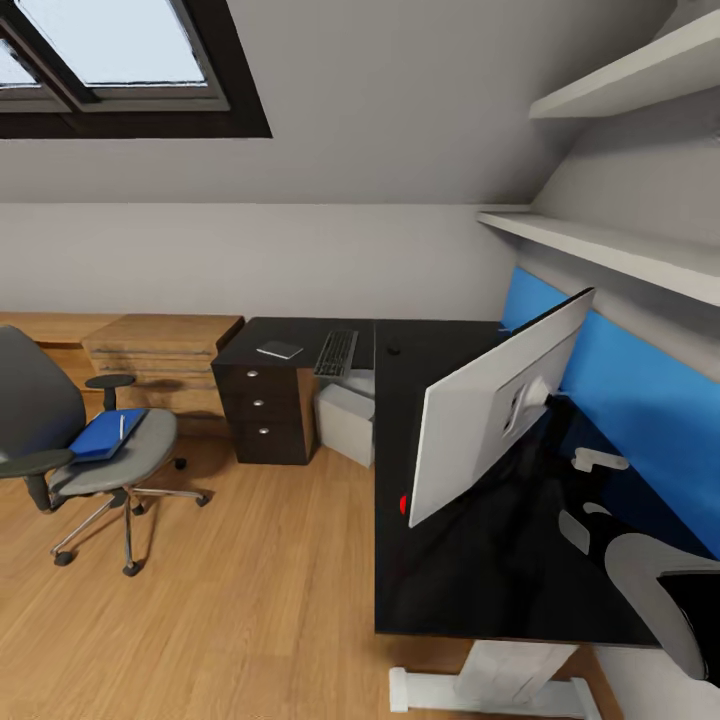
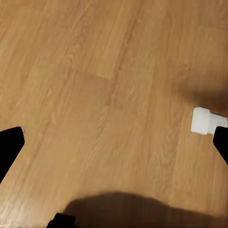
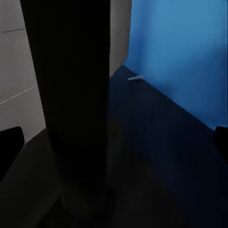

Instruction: In the bedroom, organize the workspace by keeping the computer under the desk, ensuring the monitor is on the desk, placing the keyboard on the desk next to the monitor, placing the mouse on the desk next to the keyboard, moving the folder from the swivel chair onto the desk next to the mouse, stacking the notebook on top of the folder with the pen on top of the notebook, and positioning the swivel chair next to the desk.

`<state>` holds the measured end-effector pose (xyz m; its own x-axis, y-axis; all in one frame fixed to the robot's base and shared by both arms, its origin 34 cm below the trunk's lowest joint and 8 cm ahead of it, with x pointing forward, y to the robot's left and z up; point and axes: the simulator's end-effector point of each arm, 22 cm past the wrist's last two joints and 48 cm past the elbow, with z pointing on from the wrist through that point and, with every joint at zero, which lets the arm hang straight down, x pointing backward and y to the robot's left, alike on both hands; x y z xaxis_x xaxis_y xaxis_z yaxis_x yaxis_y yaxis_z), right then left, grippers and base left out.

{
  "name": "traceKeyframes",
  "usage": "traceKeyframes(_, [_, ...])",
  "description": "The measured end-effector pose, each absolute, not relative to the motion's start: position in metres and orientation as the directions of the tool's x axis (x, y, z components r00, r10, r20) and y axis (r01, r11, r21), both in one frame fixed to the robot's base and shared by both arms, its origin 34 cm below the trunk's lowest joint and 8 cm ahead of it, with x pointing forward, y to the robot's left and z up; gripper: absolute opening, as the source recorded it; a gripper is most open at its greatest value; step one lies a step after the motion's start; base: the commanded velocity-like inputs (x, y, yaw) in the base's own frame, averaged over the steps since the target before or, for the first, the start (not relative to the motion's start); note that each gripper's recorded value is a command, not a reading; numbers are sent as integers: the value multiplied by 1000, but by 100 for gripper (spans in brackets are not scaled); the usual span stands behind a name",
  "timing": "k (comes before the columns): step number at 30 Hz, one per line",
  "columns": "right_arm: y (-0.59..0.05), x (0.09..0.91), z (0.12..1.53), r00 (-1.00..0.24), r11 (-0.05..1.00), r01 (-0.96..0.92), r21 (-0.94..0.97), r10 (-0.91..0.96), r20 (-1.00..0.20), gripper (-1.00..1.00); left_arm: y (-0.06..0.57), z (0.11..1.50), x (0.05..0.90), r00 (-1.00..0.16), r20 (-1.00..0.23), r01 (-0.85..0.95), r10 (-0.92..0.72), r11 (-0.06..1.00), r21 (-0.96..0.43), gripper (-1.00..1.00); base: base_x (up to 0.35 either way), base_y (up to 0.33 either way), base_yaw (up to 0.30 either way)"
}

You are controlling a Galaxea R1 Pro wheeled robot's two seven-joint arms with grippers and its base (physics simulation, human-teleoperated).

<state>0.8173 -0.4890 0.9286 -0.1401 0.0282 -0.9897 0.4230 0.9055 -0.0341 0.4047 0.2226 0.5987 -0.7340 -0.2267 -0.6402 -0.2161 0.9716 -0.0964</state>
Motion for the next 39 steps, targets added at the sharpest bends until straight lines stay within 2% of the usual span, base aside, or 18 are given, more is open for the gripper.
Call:
traceKeyframes(22, [-486, 818, 928, -141, 907, 419, -33, 29, -990, 100, 228, 599, 405, -734, -642, -218, -224, 972, -90, 100, -326, 6, 0])
traceKeyframes(39, [-445, 828, 920, -148, 923, 384, -2, 60, -987, 100, 243, 598, 403, -734, -642, -228, -221, 971, -73, 100, -279, 197, 0])
